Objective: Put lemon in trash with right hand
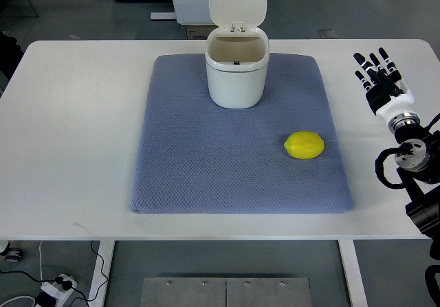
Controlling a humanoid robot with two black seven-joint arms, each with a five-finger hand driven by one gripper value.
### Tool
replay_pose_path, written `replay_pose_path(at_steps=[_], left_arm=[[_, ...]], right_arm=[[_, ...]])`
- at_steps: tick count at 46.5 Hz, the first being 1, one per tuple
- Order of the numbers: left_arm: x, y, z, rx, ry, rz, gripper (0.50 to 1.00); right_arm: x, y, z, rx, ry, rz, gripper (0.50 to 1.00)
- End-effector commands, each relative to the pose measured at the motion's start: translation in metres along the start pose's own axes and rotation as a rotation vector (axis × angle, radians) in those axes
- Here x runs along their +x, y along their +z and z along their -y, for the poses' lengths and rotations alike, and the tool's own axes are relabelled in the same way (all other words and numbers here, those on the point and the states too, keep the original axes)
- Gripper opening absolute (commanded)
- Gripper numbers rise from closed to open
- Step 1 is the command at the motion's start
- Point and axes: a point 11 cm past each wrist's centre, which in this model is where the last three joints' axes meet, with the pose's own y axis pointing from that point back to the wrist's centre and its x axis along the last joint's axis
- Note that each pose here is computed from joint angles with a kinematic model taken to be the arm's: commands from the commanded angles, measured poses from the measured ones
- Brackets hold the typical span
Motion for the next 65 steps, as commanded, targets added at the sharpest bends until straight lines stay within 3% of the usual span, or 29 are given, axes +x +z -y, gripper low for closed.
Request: replay_pose_path(at_steps=[1,65], left_arm=[[0.000,0.000,0.000,-0.001,0.000,0.000,1.000],[0.000,-0.001,0.000,0.002,0.000,0.000,1.000]], right_arm=[[0.001,0.001,0.000,-0.001,0.001,0.000,1.000],[-0.014,-0.023,0.008,0.032,-0.087,-0.027,1.000]])
